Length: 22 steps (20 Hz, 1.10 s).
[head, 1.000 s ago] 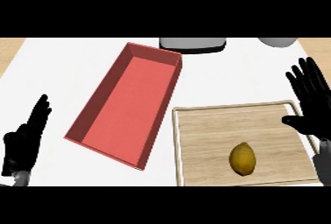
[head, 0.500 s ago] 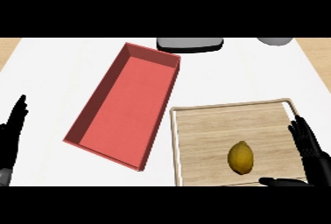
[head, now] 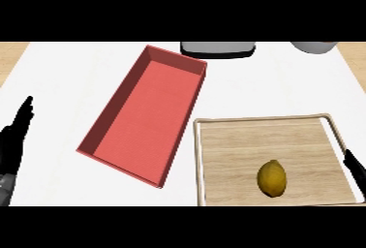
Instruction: Pick the lemon from the tray and place it in the cardboard box
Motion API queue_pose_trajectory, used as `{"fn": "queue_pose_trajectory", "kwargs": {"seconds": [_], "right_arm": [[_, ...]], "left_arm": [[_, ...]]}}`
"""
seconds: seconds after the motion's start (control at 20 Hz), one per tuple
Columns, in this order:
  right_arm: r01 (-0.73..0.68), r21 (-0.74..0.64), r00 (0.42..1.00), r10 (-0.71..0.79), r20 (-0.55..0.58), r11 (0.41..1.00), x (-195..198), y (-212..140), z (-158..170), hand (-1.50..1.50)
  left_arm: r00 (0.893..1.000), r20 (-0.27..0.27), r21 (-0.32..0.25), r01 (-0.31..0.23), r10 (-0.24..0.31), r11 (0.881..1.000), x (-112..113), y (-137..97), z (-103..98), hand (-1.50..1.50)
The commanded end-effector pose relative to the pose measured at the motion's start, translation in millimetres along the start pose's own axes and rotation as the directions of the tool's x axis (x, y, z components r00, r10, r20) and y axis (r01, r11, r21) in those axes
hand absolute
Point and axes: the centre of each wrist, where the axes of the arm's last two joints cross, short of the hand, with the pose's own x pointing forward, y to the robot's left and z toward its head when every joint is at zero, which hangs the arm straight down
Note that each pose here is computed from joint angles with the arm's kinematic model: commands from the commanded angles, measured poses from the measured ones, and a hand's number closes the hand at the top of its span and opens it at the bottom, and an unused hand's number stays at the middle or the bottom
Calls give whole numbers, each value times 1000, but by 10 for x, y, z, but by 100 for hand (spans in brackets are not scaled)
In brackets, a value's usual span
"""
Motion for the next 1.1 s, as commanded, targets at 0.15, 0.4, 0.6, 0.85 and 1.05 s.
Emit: {"fn": "queue_pose_trajectory", "kwargs": {"seconds": [0.15,0.4,0.6,0.85,1.05], "right_arm": [[-193,244,971,221,-95,950,289,-246,-321,-150],[-270,404,925,352,-143,874,565,-239,-453,-150],[-248,467,923,353,-152,849,797,29,-845,-150],[-274,507,892,413,-182,817,784,130,-845,-150],[-279,521,893,418,-169,807,729,414,-836,-150]], "left_arm": [[1000,12,-23,-10,10,1000,-42,-234,64,0],[1000,24,-37,14,-13,999,-56,-178,195,0],[1000,13,-18,-2,3,1000,10,-190,-74,0],[1000,0,-12,4,-4,1000,85,-166,11,0],[1000,3,-9,-5,5,1000,-162,17,103,0]]}}
